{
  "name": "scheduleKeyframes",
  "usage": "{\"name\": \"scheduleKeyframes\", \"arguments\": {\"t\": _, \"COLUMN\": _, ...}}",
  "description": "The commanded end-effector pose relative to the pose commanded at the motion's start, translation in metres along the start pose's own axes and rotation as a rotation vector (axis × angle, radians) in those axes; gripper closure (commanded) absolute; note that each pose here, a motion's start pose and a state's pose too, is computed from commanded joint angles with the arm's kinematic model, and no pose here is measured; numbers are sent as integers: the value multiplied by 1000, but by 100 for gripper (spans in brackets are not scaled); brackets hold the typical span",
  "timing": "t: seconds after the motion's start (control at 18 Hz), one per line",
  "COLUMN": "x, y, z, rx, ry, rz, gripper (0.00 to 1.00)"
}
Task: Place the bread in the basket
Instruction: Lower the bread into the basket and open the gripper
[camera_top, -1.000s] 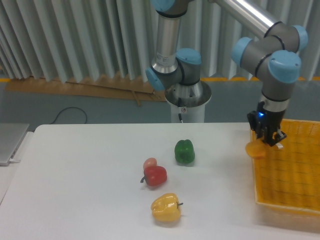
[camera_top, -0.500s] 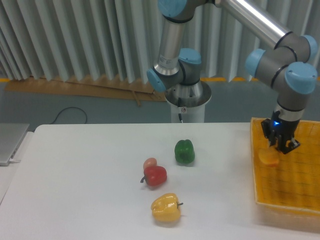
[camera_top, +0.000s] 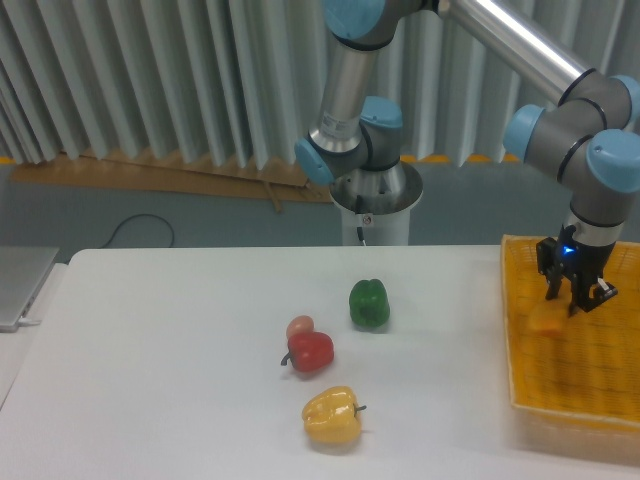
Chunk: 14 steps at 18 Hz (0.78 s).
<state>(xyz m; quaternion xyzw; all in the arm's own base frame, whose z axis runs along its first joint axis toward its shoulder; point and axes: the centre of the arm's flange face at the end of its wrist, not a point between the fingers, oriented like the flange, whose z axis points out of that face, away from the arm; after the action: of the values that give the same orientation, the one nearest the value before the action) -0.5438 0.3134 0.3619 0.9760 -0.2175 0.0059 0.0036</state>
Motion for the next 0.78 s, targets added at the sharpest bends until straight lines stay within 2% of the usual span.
{"name": "scheduleKeyframes", "arguments": {"t": 0.33, "x": 7, "y": -24, "z": -13, "rx": 33, "ry": -24, "rz": 54, "gripper": 0}}
{"name": "scheduleKeyframes", "arguments": {"t": 0.44, "x": 14, "y": -39, "z": -30, "rx": 59, "ry": -55, "rz": 76, "gripper": 0}}
{"name": "scheduleKeyframes", "arguments": {"t": 0.78, "x": 32, "y": -85, "z": -45, "rx": 62, "ry": -73, "rz": 149, "gripper": 0}}
